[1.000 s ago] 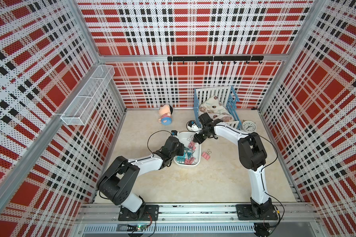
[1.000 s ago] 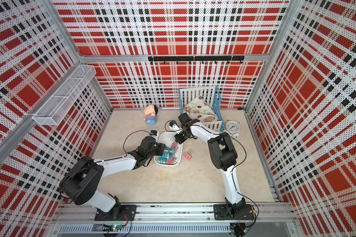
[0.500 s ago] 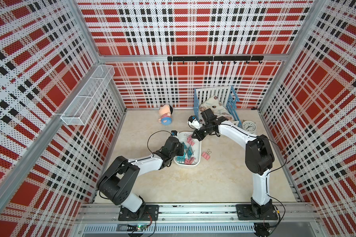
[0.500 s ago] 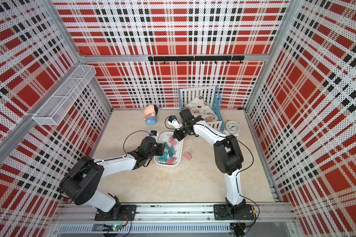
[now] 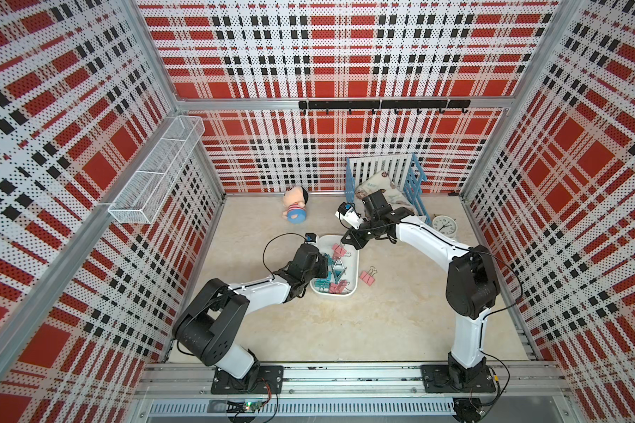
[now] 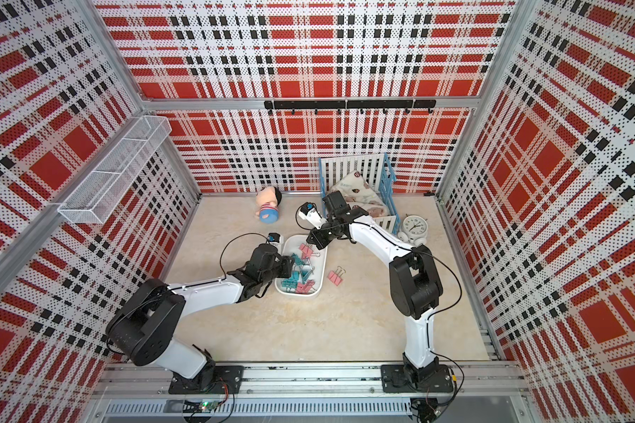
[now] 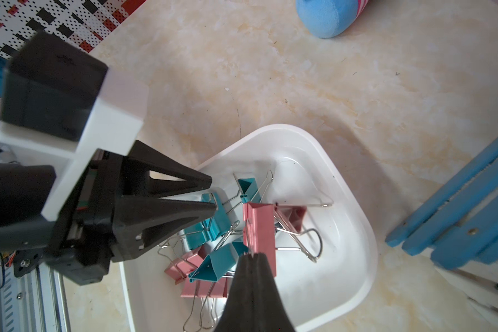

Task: Take out the binder clips from the storage box
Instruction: Pick up the binder clip from the storage box, then place the binder clip at the center of the board, then pick up the binder clip from the storage box.

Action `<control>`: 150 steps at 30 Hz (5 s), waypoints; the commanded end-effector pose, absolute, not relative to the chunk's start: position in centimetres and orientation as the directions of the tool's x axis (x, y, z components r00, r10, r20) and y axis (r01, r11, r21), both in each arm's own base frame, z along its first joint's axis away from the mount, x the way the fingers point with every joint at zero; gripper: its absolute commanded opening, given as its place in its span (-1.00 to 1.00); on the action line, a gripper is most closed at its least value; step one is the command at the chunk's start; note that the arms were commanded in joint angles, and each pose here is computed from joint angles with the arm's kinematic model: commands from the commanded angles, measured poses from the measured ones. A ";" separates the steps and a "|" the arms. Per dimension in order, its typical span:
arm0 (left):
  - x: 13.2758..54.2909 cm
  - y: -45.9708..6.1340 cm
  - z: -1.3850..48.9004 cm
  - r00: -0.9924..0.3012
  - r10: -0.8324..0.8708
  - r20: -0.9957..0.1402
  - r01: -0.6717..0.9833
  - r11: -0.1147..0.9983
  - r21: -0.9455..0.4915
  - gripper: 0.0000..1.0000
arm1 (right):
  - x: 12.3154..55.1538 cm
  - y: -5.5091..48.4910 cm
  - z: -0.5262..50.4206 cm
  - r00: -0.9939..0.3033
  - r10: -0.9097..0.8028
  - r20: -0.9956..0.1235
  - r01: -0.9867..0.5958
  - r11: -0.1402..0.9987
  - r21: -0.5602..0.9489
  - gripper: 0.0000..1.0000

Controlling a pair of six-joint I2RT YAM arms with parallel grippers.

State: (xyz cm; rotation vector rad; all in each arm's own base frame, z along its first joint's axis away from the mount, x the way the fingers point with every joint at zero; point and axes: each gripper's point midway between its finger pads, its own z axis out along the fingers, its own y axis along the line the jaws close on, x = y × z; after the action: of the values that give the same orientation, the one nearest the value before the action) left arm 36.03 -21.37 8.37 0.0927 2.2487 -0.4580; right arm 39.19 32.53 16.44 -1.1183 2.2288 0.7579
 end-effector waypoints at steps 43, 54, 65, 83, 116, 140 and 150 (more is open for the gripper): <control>36.9 -21.9 9.8 -0.645 -0.081 -0.760 0.222 0.932 -0.288 -0.28 | 40.6 21.4 12.5 -0.714 -0.357 -0.602 -0.631 0.701 0.332 -1.00; 36.7 -21.7 9.5 -0.652 -0.079 -0.754 0.213 0.935 -0.282 -0.28 | 41.2 22.2 10.0 -0.739 -0.369 -0.563 -0.627 0.683 0.375 -0.99; 36.6 -21.6 9.2 -0.656 -0.077 -0.751 0.214 0.935 -0.283 -0.28 | 40.8 22.0 8.7 -0.763 -0.375 -0.527 -0.610 0.688 0.393 -0.97; 36.4 -21.5 9.0 -0.657 -0.075 -0.750 0.214 0.935 -0.281 -0.29 | 40.6 21.8 7.3 -0.779 -0.380 -0.498 -0.594 0.700 0.397 -0.82; 36.1 -21.1 9.3 -0.650 -0.084 -0.755 0.209 0.936 -0.284 -0.29 | 41.2 26.9 14.5 -0.617 -0.501 -0.607 -0.742 0.627 0.238 -0.15; 34.1 -20.6 8.8 -0.658 -0.107 -0.745 0.188 0.935 -0.300 -0.29 | 40.1 31.8 9.5 -0.546 -0.679 -0.491 -0.826 0.533 0.181 -0.20; 33.8 -20.5 8.5 -0.661 -0.111 -0.742 0.184 0.935 -0.305 -0.29 | 40.4 31.2 7.5 -0.555 -0.706 -0.441 -0.819 0.557 0.138 -0.21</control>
State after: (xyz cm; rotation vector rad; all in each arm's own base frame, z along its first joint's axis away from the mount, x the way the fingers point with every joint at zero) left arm 33.96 -20.55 8.19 0.0625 2.2644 -0.4498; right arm 40.37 31.48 8.83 -1.2278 2.4281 0.5147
